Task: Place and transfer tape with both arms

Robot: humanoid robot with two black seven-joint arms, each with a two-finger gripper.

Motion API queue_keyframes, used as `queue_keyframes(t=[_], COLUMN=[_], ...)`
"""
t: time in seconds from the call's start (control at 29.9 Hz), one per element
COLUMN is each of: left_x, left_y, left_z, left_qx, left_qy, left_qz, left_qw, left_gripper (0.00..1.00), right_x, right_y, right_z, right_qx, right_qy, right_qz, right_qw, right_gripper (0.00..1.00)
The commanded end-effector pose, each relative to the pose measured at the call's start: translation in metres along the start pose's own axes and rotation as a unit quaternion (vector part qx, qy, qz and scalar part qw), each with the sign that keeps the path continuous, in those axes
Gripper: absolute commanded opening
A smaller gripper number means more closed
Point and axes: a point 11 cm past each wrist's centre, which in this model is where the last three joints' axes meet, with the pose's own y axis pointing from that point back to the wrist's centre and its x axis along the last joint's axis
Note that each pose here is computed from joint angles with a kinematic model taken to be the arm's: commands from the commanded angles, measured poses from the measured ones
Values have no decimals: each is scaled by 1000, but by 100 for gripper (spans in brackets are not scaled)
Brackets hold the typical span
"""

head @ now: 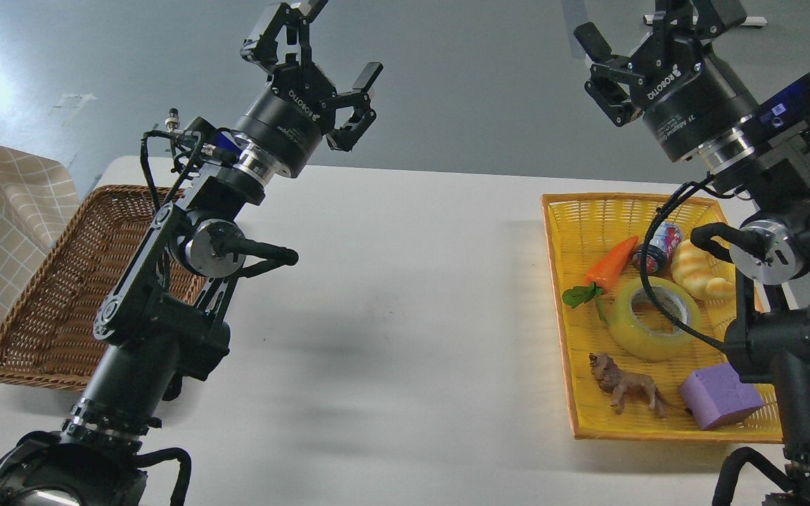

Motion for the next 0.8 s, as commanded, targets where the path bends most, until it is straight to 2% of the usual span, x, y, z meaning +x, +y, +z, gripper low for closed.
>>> queue_keyframes(t=[0.0,0.4,0.57,0.77], left_x=[-1,0,1,2], left_y=[-1,-1,0,1], left_z=[0,3,5,8], left_qx=[-1,-3,-6,-10], left_qy=[1,-2,-2,-3], left_qz=[-2,0,2,2], left_qw=[1000,1000,1000,1000], left_gripper=[98,98,98,98], right_x=[-1,-8,-17,-1], right_y=[0,-2,3,20], right_z=[0,-5,7,-1], right_qx=[-1,4,-27,-42], right_qy=[0,6,22,61], right_qz=[-1,-11,-37,-32], right_qw=[1000,1000,999,997], right_gripper=[100,100,100,100])
